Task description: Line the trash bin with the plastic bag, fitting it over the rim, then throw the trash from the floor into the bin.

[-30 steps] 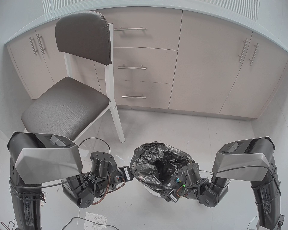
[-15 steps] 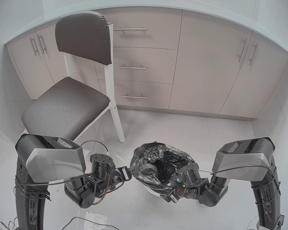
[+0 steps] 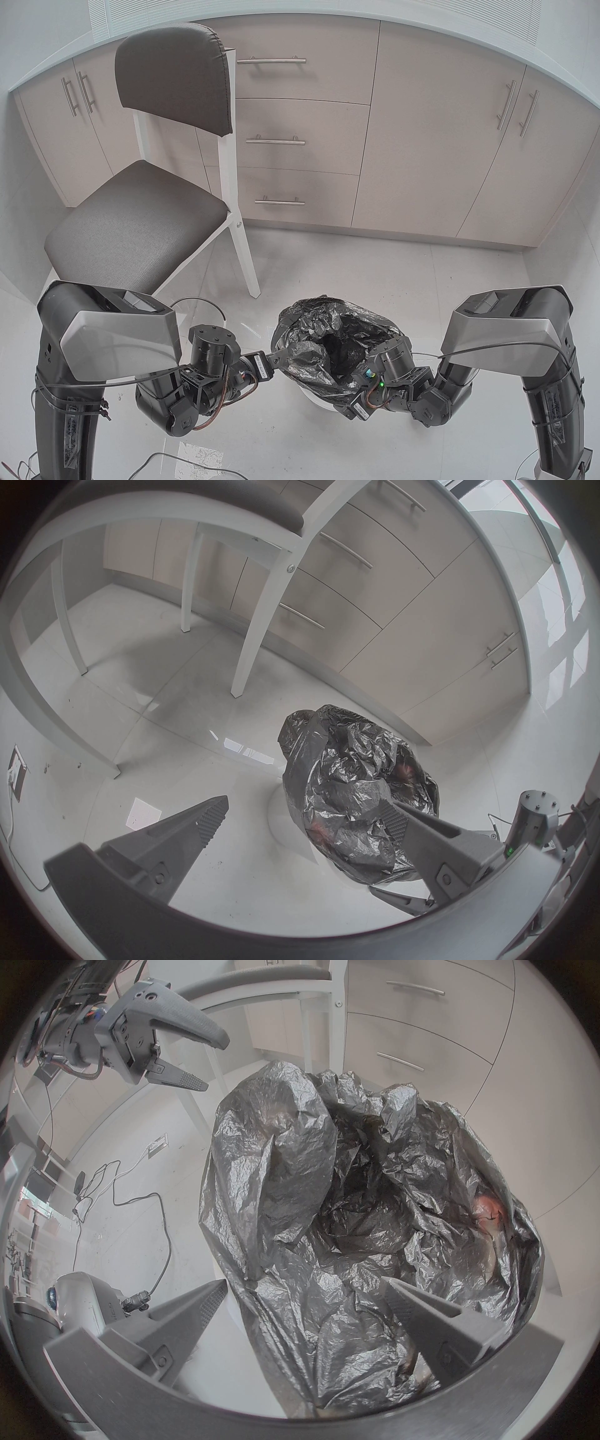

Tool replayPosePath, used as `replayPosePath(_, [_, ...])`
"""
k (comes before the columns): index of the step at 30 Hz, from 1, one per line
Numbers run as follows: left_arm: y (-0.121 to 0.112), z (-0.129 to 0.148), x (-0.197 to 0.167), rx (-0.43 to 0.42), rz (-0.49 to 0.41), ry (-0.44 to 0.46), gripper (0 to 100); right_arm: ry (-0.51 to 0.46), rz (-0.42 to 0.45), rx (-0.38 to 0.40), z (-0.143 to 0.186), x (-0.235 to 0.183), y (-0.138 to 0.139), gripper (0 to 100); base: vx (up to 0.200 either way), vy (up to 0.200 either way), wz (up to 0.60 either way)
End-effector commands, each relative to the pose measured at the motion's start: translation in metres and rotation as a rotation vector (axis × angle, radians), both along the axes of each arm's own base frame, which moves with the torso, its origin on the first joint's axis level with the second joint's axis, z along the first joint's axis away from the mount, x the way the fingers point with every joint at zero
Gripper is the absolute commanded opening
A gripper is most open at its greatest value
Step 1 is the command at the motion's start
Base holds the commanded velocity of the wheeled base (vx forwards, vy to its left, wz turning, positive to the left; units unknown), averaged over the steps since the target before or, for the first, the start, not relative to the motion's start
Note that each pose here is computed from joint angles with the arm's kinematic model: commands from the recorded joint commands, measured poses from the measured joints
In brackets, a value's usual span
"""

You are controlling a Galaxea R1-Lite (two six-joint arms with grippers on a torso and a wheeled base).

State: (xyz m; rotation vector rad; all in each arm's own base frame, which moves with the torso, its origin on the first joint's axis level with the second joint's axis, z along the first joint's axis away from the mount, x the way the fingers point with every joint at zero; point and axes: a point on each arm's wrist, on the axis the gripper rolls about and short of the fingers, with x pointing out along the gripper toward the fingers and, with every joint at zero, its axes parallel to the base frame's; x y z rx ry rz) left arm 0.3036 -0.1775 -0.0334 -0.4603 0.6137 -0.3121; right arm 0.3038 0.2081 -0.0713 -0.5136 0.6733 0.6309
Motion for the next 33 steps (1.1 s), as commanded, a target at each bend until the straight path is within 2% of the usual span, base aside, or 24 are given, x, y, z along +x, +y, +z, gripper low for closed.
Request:
replayPosePath(1, [0.0,-0.001,0.0,0.001,0.0,0.002,100,0.003,-0.004,-0.002,0.002,0.004,0.001,100,0.0,0.0,0.0])
replayPosePath(9, [0.0,-0.001,0.0,0.0,0.0,0.001,100,0.005,-0.006,-0.002,0.003,0.008,0.002,100,0.0,0.0,0.0])
replayPosePath(10, [0.0,-0.002,0.0,0.002,0.0,0.004,100,0.005,-0.006,-0.002,0.003,0.008,0.002,0,0.0,0.0,0.0])
replayPosePath(25, [-0.001,-0.001,0.0,0.003,-0.001,0.001,100,0.005,-0.013,0.004,0.004,0.007,-0.001,0,0.0,0.0,0.0])
replayPosePath(33, [-0.001,-0.001,0.0,0.003,-0.001,0.001,100,0.049,0.046,0.051,0.019,-0.012,-0.004,0,0.0,0.0,0.0])
